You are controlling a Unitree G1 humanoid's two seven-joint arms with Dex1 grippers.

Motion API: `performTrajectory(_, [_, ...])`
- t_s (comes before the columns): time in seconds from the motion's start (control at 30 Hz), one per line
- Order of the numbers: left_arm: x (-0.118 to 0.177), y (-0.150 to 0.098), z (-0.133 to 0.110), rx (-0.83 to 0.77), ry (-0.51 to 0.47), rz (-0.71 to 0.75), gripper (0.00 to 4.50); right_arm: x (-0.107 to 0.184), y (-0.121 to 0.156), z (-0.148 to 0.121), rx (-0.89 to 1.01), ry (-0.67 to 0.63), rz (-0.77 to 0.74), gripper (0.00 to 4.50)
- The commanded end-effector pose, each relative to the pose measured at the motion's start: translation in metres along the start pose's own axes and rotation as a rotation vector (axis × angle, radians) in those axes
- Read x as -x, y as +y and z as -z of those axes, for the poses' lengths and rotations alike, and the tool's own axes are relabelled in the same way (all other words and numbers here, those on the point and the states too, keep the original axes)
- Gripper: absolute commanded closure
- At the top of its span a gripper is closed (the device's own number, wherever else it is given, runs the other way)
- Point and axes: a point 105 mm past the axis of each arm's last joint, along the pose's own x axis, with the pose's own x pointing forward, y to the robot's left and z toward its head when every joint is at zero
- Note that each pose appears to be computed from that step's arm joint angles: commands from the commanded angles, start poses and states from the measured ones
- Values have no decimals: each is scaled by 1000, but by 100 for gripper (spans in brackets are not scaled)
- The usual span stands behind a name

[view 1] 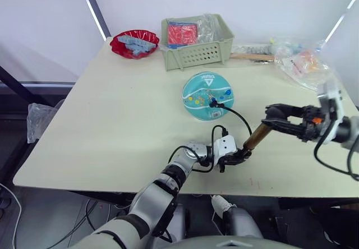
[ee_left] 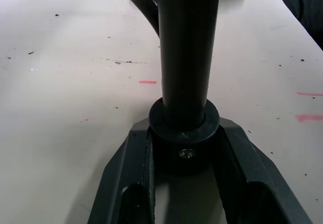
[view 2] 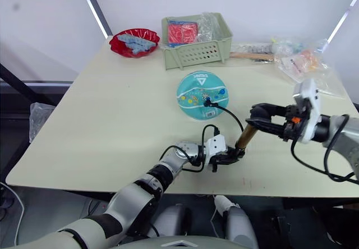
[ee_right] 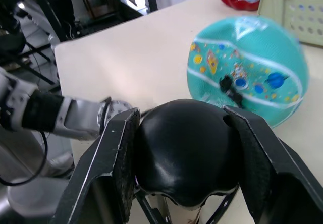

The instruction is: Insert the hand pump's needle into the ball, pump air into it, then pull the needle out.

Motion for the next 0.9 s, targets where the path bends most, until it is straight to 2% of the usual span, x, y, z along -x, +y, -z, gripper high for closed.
performTrajectory(0.03, [9, -21, 46, 110, 143, 38, 338, -6, -3, 43, -44, 113, 34, 242])
performTrajectory(0.17, [9, -20, 45, 107, 141, 36, 338, -11, -2, 47, -42, 75, 33, 242])
performTrajectory(0.37, [8, -20, 44, 102, 135, 39, 338, -6, -8, 23, 18, 10, 49, 242])
performTrajectory(0.63, [8, -21, 43, 98, 130, 42, 338, 25, -18, -43, 168, -36, 72, 242])
performTrajectory(0.9, [8, -22, 43, 94, 130, 48, 338, 46, -11, -102, 197, -110, 55, 242])
